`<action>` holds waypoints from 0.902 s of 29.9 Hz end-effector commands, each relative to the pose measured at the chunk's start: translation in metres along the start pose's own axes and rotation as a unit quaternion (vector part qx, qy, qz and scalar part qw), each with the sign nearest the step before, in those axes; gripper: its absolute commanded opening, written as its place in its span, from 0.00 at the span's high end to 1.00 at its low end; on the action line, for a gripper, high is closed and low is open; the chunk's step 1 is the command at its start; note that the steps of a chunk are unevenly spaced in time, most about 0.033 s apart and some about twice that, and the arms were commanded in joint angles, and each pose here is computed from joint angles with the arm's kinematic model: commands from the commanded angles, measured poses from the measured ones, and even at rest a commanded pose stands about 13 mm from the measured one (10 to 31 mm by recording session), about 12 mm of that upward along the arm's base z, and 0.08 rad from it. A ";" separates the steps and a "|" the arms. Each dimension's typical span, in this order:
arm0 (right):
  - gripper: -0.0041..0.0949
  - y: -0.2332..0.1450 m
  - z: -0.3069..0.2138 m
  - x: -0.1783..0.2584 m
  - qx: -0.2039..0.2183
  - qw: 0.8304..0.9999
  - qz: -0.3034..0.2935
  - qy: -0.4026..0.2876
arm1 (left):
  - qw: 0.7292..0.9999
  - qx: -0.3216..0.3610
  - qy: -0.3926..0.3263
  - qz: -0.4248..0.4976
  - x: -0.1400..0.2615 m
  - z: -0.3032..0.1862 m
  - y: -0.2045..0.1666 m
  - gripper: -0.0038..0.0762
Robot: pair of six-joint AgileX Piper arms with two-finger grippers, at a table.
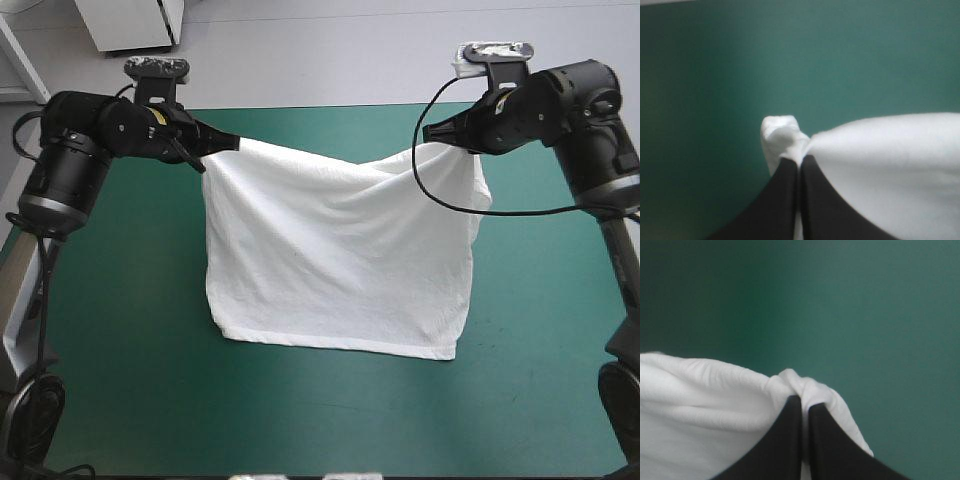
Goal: Fold the cloth
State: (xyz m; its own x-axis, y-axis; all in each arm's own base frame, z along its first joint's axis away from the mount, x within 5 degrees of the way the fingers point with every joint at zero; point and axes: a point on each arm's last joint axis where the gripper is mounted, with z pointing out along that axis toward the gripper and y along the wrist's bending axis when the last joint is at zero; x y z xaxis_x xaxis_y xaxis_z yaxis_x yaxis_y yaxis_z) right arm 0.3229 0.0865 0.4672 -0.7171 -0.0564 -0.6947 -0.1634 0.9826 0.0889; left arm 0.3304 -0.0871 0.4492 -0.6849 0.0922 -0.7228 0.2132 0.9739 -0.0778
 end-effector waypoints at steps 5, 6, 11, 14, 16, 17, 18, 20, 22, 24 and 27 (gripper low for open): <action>0.98 -0.001 -0.101 -0.007 -0.008 0.990 -0.005 -0.139 | 0.988 0.028 -0.154 0.009 -0.026 -0.106 -0.009 0.96; 0.98 -0.002 -0.106 -0.007 -0.009 0.989 -0.005 -0.146 | 0.986 0.030 -0.164 0.009 -0.026 -0.114 -0.010 0.96; 0.98 -0.002 -0.121 -0.005 -0.009 0.986 -0.005 -0.164 | 0.981 0.032 -0.189 0.010 -0.028 -0.132 -0.010 0.96; 0.98 -0.002 -0.119 -0.007 -0.007 0.986 -0.006 -0.168 | 0.981 0.032 -0.190 0.010 -0.028 -0.132 -0.010 0.96; 0.98 -0.003 -0.116 -0.009 -0.003 0.984 -0.007 -0.176 | 0.980 0.032 -0.195 0.009 -0.030 -0.129 -0.010 0.96; 0.98 -0.003 -0.112 -0.013 0.000 0.983 -0.008 -0.181 | 0.980 0.032 -0.198 0.009 -0.032 -0.125 -0.010 0.96; 0.98 -0.003 -0.109 -0.016 0.004 0.982 -0.010 -0.189 | 0.979 0.033 -0.203 0.009 -0.034 -0.123 -0.010 0.96; 0.98 -0.005 -0.098 -0.025 0.018 0.977 -0.016 -0.211 | 0.975 0.031 -0.218 0.009 -0.041 -0.112 -0.010 0.96; 0.98 -0.006 -0.087 -0.034 0.029 0.971 -0.021 -0.235 | 0.971 0.030 -0.238 0.013 -0.048 -0.102 -0.010 0.96; 0.98 -0.007 -0.073 -0.045 0.043 0.963 -0.031 -0.263 | 0.964 0.022 -0.266 0.020 -0.057 -0.091 -0.009 0.96; 0.98 -0.007 -0.056 -0.059 0.052 0.949 -0.034 -0.310 | 0.951 0.010 -0.308 0.027 -0.070 -0.075 -0.008 0.96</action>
State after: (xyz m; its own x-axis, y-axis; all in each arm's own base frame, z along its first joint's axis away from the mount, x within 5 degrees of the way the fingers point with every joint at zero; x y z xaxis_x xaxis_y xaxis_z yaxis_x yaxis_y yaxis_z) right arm 0.3275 0.0759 0.5204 -0.3932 -0.0495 -0.9181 -0.1204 0.9927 -0.0020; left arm 0.3275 -0.0859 0.5235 -0.3598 0.0370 -0.9323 0.2508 0.9663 -0.0585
